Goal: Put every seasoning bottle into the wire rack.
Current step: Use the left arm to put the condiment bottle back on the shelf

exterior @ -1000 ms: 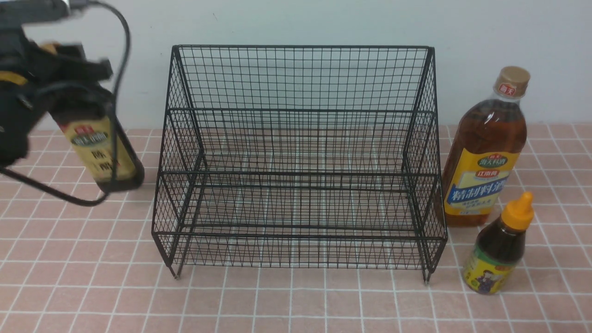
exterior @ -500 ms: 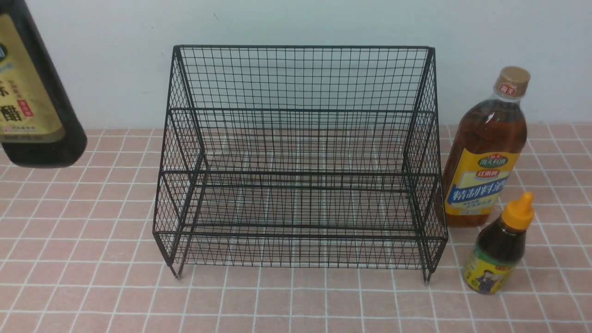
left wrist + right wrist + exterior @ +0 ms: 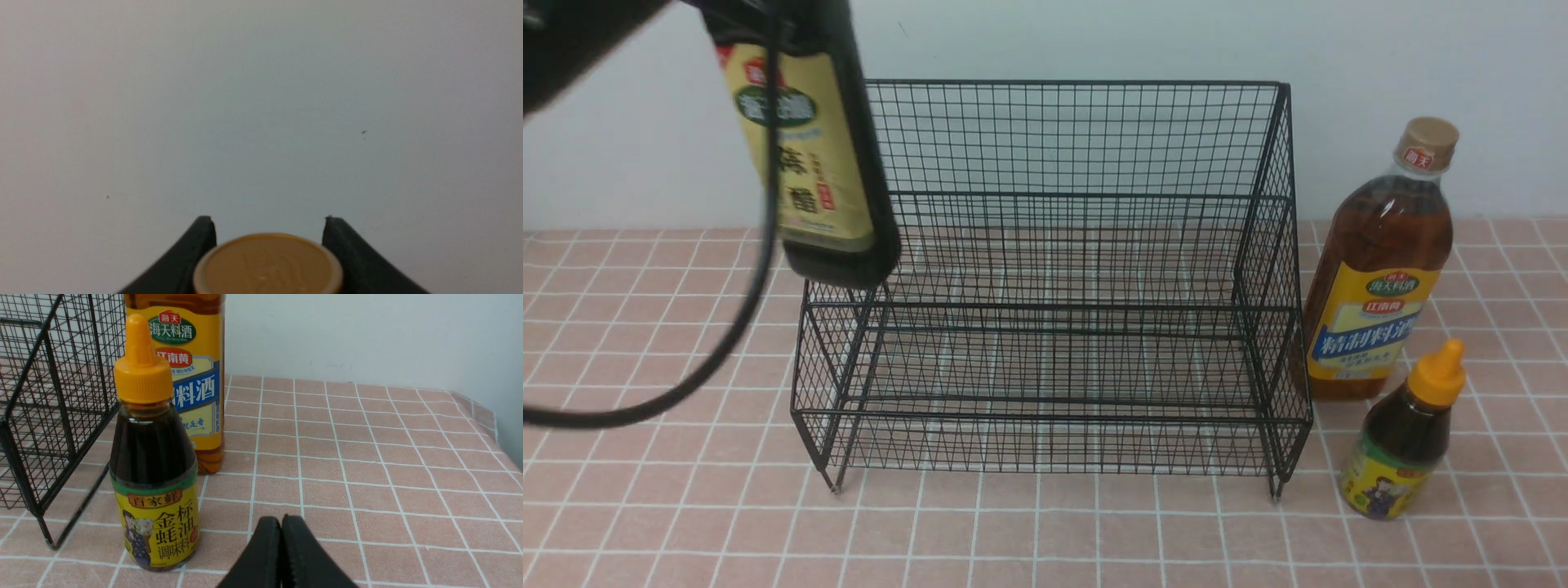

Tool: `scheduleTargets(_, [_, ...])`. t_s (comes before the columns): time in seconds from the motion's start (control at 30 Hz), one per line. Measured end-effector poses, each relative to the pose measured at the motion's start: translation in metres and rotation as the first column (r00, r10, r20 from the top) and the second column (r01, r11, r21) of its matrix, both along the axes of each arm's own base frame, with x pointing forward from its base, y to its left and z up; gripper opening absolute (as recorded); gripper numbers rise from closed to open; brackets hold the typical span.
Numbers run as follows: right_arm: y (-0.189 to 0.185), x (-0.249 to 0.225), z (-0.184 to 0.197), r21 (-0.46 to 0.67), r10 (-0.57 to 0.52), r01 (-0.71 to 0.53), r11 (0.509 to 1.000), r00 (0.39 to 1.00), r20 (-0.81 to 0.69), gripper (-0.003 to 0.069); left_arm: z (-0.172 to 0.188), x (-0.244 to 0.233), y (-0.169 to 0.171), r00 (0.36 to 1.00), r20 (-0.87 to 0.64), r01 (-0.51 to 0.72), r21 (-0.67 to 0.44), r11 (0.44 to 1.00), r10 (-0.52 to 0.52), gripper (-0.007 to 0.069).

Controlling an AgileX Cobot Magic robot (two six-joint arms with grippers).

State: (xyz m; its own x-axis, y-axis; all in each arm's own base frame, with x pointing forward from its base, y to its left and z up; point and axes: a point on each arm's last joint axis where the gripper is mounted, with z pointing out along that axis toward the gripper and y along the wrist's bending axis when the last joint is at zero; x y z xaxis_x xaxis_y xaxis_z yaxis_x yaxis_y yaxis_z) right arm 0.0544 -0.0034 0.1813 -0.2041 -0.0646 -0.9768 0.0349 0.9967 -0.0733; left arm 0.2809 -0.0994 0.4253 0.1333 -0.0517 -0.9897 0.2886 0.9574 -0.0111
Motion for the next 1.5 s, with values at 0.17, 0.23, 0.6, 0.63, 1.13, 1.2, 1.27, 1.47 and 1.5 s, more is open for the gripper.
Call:
scheduleTargets(0.17, [0.000,0.000,0.000,0.000,0.000,0.000,1.000,1.000,0.000,-0.0015,-0.027,0.026,-0.009,0.998,-0.058,-0.013,0.020,1.000,0.015,0.0300])
scheduleTargets(0.23, [0.000,0.000,0.000,0.000,0.000,0.000,1.000,1.000,0.000,-0.0015,-0.032,0.030,-0.010,0.997,-0.077,-0.014,0.019,1.000,0.015,0.0300])
scheduleTargets(0.6, [0.000,0.000,0.000,0.000,0.000,0.000,1.000,1.000,0.000,-0.0015,-0.065,0.038,-0.020,0.945,-0.323,0.053,0.010,0.999,-0.047,0.0300])
scheduleTargets(0.63, [0.000,0.000,0.000,0.000,0.000,0.000,1.000,1.000,0.000,-0.0015,-0.067,0.037,-0.021,0.936,-0.349,0.066,0.017,0.998,-0.056,0.0300])
scheduleTargets(1.13, [0.000,0.000,0.000,-0.001,0.000,0.000,1.000,1.000,0.000,-0.0015,-0.108,0.054,-0.030,0.864,-0.500,0.111,0.067,0.992,-0.063,0.0300])
scheduleTargets(1.2, [0.000,0.000,0.000,-0.003,0.000,0.000,1.000,1.000,0.000,-0.0015,-0.108,0.055,-0.031,0.867,-0.494,0.107,0.066,0.992,-0.061,0.0300])
scheduleTargets(1.27, [0.000,0.000,0.000,-0.003,0.000,0.000,1.000,1.000,0.000,-0.0015,-0.110,0.057,-0.031,0.867,-0.495,0.105,0.067,0.992,-0.058,0.0300])
scheduleTargets(1.47, [0.000,0.000,0.000,-0.004,0.000,0.000,1.000,1.000,-0.001,-0.0015,-0.110,0.060,-0.032,0.870,-0.489,0.099,0.064,0.993,-0.056,0.0300])
scheduleTargets(1.5, [0.000,0.000,0.000,-0.004,0.000,0.000,1.000,1.000,-0.001,-0.0015,-0.110,0.060,-0.032,0.870,-0.489,0.099,0.064,0.993,-0.056,0.0300])
